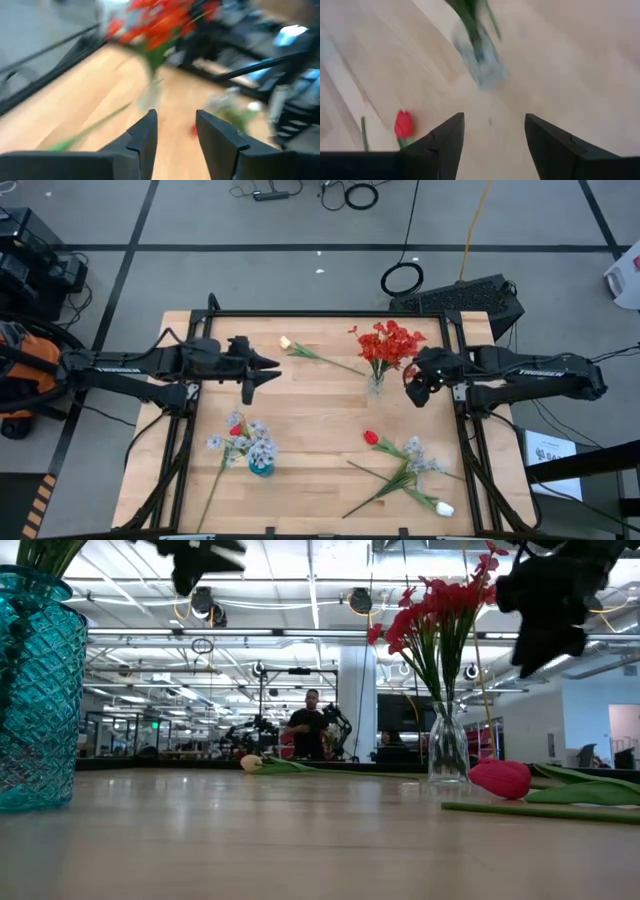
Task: Sort flowers into vase by color
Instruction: Put the white flowers into the blue vase
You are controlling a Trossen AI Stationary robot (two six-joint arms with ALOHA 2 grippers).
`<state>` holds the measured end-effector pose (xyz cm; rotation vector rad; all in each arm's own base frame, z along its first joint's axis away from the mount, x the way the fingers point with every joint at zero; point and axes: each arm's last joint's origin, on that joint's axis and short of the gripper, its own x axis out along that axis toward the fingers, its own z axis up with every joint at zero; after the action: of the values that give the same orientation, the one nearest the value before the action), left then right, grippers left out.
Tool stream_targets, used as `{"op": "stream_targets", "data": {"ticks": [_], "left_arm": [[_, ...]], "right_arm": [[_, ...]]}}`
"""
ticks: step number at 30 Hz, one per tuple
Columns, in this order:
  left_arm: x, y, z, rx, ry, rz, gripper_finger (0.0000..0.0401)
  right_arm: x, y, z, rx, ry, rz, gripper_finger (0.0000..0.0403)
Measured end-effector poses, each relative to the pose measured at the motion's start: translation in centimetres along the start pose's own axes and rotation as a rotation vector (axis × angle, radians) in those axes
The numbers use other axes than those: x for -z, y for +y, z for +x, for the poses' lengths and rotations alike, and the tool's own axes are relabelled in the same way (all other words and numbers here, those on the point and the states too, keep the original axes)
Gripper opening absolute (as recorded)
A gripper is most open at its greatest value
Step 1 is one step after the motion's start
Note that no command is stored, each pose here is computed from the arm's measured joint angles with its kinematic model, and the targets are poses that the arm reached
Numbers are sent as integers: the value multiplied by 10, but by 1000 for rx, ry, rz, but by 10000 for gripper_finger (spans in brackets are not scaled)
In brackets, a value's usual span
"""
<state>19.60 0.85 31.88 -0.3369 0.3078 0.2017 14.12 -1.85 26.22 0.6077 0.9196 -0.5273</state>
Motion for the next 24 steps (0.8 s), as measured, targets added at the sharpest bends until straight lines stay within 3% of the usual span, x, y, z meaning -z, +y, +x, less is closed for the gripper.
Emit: {"op": "stream_targets", "data": {"ticks": [7, 14, 24], "left_arm": [[28, 14, -5, -248, 233, -294, 140], [55, 24, -21, -465, 484, -596, 140], [72, 20, -27, -625, 629, -698, 141]], "right_arm": [[17, -10, -3, 64, 224, 214, 191], [16, -8, -2, 51, 207, 254, 185], [13, -6, -1, 22, 177, 249, 185]]}}
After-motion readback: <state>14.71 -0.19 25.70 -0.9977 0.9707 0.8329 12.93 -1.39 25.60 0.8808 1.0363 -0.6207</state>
